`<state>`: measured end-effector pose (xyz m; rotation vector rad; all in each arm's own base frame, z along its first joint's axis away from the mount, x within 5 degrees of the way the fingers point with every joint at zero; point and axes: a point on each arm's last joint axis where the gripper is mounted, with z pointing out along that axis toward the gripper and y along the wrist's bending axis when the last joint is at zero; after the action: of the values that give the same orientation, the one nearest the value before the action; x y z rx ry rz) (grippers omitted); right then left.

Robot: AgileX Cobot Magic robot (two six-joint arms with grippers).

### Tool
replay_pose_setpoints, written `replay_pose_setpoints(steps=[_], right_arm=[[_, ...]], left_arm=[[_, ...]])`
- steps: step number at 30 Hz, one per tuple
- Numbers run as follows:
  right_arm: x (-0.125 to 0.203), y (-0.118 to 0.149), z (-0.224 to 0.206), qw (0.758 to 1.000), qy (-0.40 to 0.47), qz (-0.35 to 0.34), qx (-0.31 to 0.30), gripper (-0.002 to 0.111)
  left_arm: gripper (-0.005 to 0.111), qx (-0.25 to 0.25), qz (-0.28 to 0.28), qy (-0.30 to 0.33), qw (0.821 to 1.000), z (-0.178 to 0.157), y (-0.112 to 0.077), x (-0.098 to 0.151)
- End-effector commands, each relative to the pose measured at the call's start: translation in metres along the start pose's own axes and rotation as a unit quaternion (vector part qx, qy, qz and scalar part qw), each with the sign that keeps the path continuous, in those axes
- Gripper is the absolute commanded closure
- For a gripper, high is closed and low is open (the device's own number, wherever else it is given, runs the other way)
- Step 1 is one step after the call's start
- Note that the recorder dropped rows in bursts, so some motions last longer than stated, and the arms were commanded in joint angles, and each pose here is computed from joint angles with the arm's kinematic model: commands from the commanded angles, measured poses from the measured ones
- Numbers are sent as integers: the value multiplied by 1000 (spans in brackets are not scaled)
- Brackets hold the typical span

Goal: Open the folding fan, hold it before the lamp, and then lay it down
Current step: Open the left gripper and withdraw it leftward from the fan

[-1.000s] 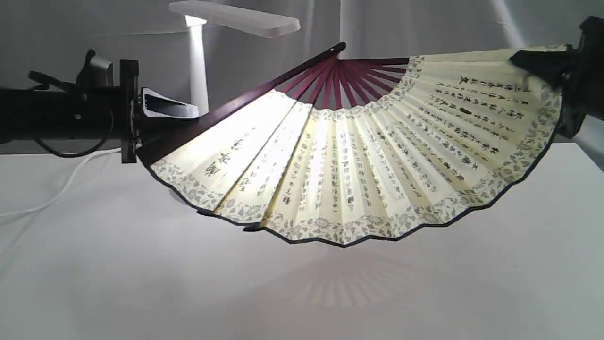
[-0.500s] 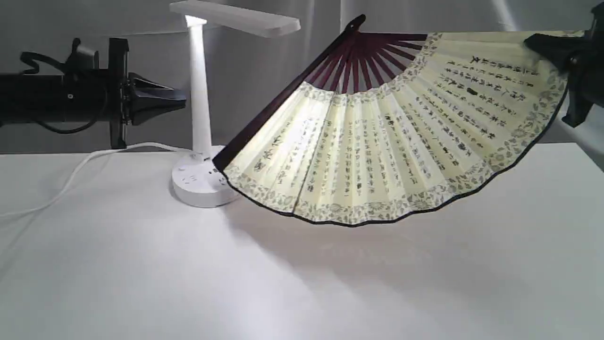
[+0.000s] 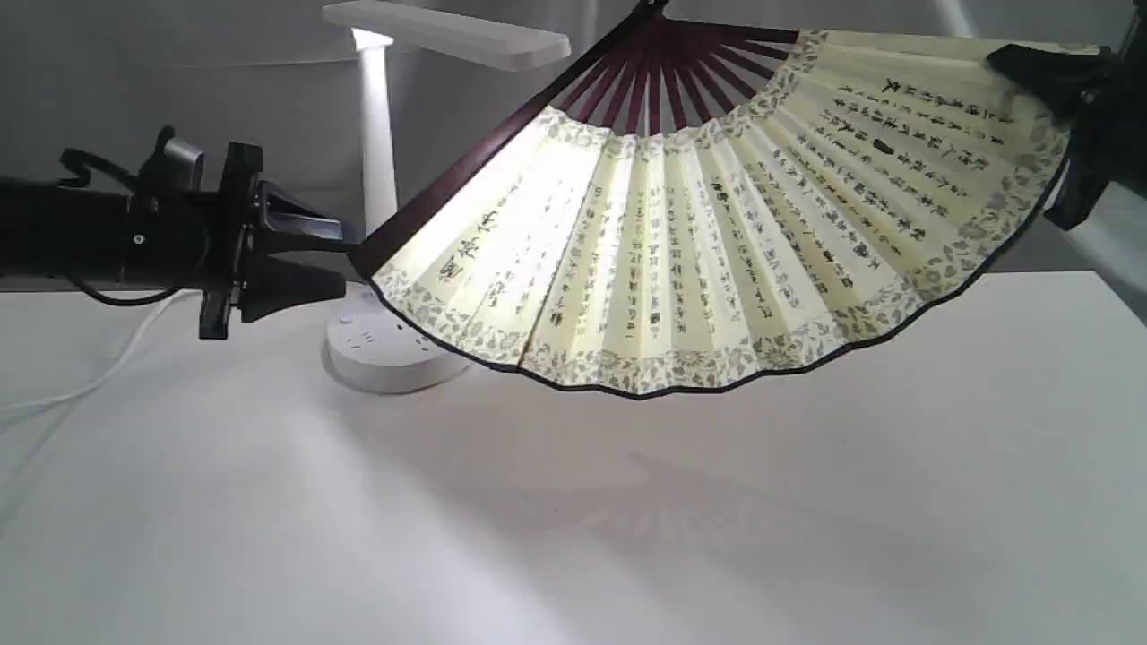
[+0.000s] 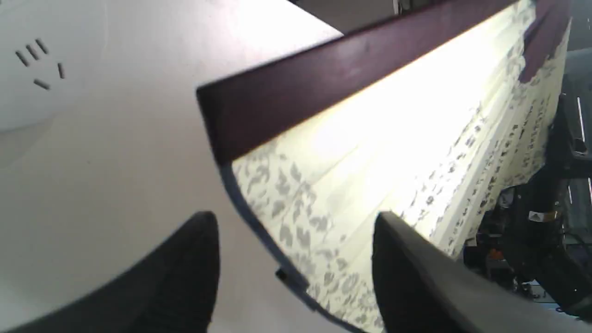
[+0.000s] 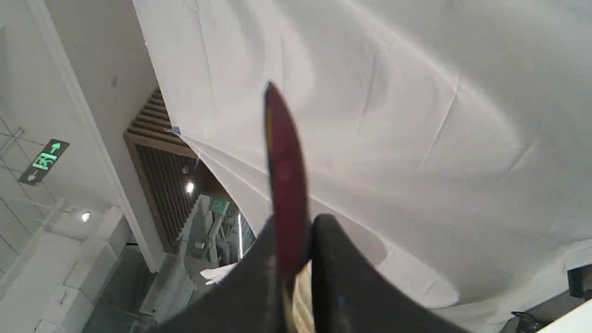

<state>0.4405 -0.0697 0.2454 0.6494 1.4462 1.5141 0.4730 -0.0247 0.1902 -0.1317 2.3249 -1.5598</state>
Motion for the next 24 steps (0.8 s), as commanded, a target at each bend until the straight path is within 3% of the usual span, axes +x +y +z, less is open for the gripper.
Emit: replay_pose_setpoints(steps=[1,9,12,16,19,24], right_arm=[[-1,10,1,1000,-7,8,-28,108],[-7,10,1,999,-38,23,-30,108],[-6,8,1,999,-36,19,-16,108],[-3,11,4,999,-33,18,-18,108],[2,12,6,1000,-26,2,16,108],[9,20,11,1000,-21,2,8,108]], left_arm=[[54,0,10,-1,1000,-6,-5,8],[54,15,-29,-1,999,-4,-1,25],[54,27,-15,3,1000,4,-5,32],[54,41,-27,-9,999,3,-7,30],[54,63,-39,-25,997,5,-12,27],[54,73,-34,-12,997,21,-18,35]])
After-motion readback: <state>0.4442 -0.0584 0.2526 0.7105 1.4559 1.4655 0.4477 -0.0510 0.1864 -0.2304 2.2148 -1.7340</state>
